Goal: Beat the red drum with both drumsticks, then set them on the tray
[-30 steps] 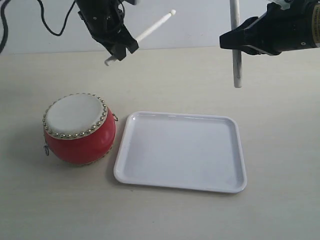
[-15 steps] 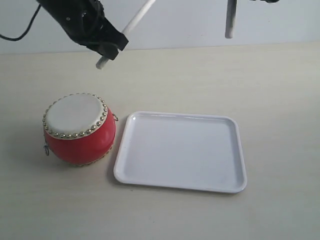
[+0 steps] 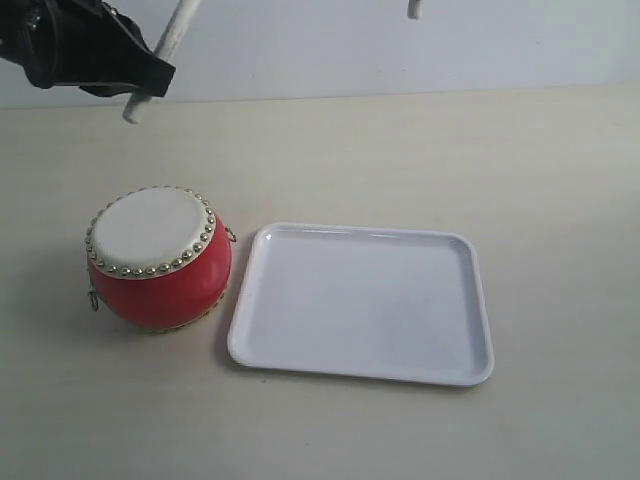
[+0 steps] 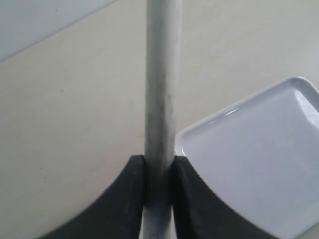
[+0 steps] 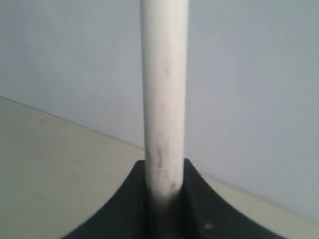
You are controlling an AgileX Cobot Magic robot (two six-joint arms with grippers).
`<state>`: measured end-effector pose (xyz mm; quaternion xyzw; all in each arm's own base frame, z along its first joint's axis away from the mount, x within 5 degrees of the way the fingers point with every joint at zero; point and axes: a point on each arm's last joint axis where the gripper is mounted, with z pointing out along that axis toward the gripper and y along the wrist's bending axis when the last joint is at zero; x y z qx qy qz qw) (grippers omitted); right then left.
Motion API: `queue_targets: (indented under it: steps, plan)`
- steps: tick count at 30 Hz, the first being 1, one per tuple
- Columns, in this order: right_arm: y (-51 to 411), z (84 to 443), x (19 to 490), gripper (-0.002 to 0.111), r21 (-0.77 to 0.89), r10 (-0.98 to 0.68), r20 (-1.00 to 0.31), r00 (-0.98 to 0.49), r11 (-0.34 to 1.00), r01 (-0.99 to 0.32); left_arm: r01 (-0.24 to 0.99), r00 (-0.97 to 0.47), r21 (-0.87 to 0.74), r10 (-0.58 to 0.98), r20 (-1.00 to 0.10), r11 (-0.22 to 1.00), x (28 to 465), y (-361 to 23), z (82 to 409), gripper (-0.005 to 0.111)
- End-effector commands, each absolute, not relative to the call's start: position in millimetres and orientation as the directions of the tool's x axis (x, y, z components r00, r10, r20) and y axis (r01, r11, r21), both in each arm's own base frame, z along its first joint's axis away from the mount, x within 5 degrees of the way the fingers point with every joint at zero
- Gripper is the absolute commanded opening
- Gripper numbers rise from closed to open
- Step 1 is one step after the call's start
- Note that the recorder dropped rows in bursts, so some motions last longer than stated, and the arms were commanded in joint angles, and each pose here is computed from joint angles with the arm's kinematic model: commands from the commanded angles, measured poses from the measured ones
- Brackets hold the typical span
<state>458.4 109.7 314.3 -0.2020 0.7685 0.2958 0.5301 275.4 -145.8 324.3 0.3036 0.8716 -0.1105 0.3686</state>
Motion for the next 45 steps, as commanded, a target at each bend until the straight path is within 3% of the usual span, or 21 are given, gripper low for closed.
queue_targets:
  steps: [1, 4, 7, 16, 18, 20, 21, 23, 27, 29, 34, 41, 45]
  plan:
    - [116.3, 319.1, 486.6, 0.000, -0.298, -0.361, -0.932, 0.037, 0.701, -0.648, 0.596, -0.514, 0.028, 0.409, -0.754, 0.802, 266.8, -141.5, 333.2, 0.000]
    - [108.3, 310.3, 505.0, 0.000, -0.582, -0.598, -0.789, 0.143, 0.652, -0.486, 0.596, -0.508, 0.033, 0.409, -0.758, 0.802, 265.7, -140.7, 334.0, 0.000]
    - [96.2, 294.6, 518.2, 0.000, -0.805, -0.824, -0.559, 0.095, 0.512, -0.300, 0.599, -0.501, 0.040, 0.414, -0.760, 0.800, 266.5, -141.0, 333.8, 0.000]
    - [109.1, 282.7, 500.5, 0.000, -0.781, -0.813, -0.575, -0.089, 0.579, -0.235, 0.632, -0.476, 0.108, 0.495, -0.727, 0.767, 265.3, -138.5, 331.0, 0.000]
    - [114.7, 282.1, 488.5, 0.000, -0.757, -0.785, -0.566, -0.252, 0.616, -0.217, 0.640, -0.495, 0.105, 0.513, -0.701, 0.761, 263.1, -137.5, 328.6, 0.000]
    - [119.1, 274.6, 472.9, 0.000, -0.703, -0.779, -0.490, -0.391, 0.618, -0.351, 0.643, -0.517, 0.096, 0.522, -0.678, 0.760, 261.0, -136.5, 323.5, 0.000]
    - [120.5, 266.5, 460.6, 0.000, -0.588, -0.738, -0.462, -0.491, 0.670, -0.454, 0.642, -0.536, 0.085, 0.525, -0.662, 0.762, 259.3, -135.7, 319.3, 0.000]
    - [126.7, 267.4, 439.0, 0.000, -0.371, -0.650, -0.451, -0.612, 0.760, -0.534, 0.635, -0.587, 0.051, 0.524, -0.617, 0.771, 254.8, -134.0, 312.5, 0.000]
    - [158.9, 287.9, 393.9, 0.000, -0.249, -0.584, -0.349, -0.733, 0.812, -0.528, 0.556, -0.717, -0.014, 0.471, -0.514, 0.831, 247.8, -128.2, 305.4, 0.000]
    - [173.5, 291.9, 370.8, 0.000, -0.271, -0.625, -0.225, -0.747, 0.777, -0.568, 0.498, -0.777, -0.012, 0.440, -0.449, 0.867, 244.5, -122.5, 302.1, 0.000]
    - [194.8, 293.6, 346.3, 0.000, -0.063, -0.535, -0.259, -0.804, 0.840, -0.538, 0.396, -0.839, 0.078, 0.395, -0.375, 0.915, 221.9, -107.5, 273.1, 0.000]
    - [196.0, 268.3, 313.5, 0.000, 0.107, -0.539, -0.151, -0.828, 0.824, -0.556, 0.348, -0.842, 0.042, 0.332, -0.424, 0.937, 187.9, -94.8, 240.2, 0.000]
    - [213.7, 261.4, 282.0, 0.000, 0.119, -0.619, -0.111, -0.777, 0.768, -0.629, 0.318, -0.863, 0.013, 0.296, -0.409, 0.948, 174.9, -89.6, 236.6, 0.000]
